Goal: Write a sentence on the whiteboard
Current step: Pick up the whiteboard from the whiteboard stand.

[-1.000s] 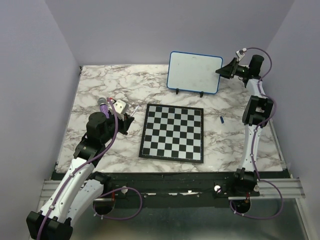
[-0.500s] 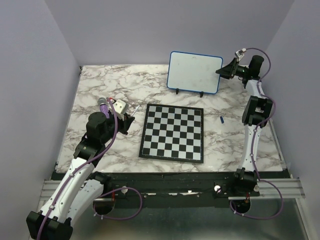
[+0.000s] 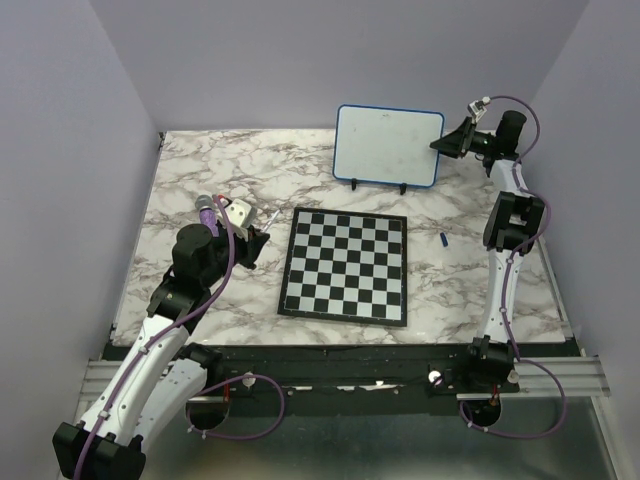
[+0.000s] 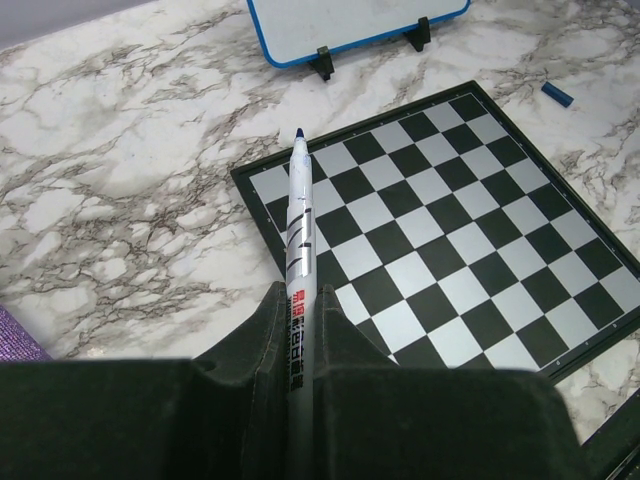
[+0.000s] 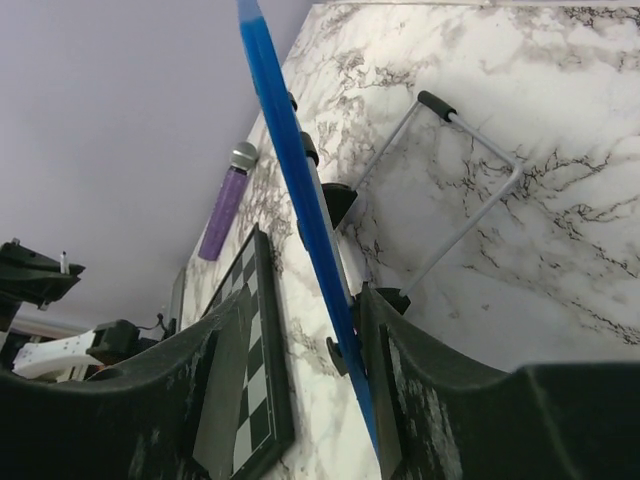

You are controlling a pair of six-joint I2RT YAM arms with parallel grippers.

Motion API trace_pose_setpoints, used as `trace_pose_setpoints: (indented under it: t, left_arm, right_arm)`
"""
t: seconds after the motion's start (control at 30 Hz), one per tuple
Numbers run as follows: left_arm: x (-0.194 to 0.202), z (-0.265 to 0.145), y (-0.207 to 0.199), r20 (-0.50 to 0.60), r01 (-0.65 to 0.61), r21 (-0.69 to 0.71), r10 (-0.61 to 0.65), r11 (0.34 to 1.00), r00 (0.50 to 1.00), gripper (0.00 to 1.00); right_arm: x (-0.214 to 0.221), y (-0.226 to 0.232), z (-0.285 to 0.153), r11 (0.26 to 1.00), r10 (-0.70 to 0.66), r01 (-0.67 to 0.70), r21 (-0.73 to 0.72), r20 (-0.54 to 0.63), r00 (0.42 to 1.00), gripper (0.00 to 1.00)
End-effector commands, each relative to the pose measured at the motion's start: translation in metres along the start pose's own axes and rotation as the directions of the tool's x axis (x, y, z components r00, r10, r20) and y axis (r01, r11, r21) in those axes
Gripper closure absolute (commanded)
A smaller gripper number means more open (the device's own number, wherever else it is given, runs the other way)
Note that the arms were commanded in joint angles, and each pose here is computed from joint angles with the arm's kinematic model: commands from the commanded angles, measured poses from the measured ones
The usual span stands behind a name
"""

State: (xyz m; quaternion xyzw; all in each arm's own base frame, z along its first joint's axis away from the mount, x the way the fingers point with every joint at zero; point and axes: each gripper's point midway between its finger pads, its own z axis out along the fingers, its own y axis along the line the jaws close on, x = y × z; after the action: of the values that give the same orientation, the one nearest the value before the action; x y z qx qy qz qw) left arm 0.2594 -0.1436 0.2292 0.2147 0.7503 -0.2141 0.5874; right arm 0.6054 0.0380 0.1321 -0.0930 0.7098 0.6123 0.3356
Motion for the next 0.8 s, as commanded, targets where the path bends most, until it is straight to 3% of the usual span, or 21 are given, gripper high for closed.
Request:
trace_pose_setpoints:
  t: [0.0, 0.17, 0.23, 0.37, 0.77]
  left_arm:
    - [-0.004, 0.000, -0.002, 0.024, -0.001, 0.014, 0.000, 1.000, 1.000, 1.00]
    - [-0.004, 0.000, -0.002, 0.024, -0.001, 0.016, 0.000, 1.000, 1.000, 1.00]
    - [-0.004, 0.000, -0.003, 0.026, -0.001, 0.019, 0.001, 1.000, 1.000, 1.00]
    - [-0.004, 0.000, -0.003, 0.024, -0.002, 0.020, 0.002, 1.000, 1.000, 1.00]
    - [-0.008, -0.003, -0.005, 0.048, -0.006, 0.028, 0.004, 1.000, 0.999, 1.00]
  right_arm:
    - [0.014, -0.006, 0.001, 0.999, 0.003, -0.005, -0.040, -0.038, 0.999, 0.51]
    - [0.012, -0.003, 0.000, 0.999, -0.007, 0.005, -0.051, -0.043, 0.999, 0.73]
    - [0.010, -0.003, -0.002, 0.999, -0.007, 0.005, -0.047, -0.036, 0.999, 0.87]
    - [-0.004, 0.002, -0.010, 0.999, -0.026, 0.027, -0.025, 0.006, 1.000, 0.98]
    - [-0.037, 0.072, -0.015, 0.990, -0.114, 0.120, -0.069, 0.088, 0.990, 1.00]
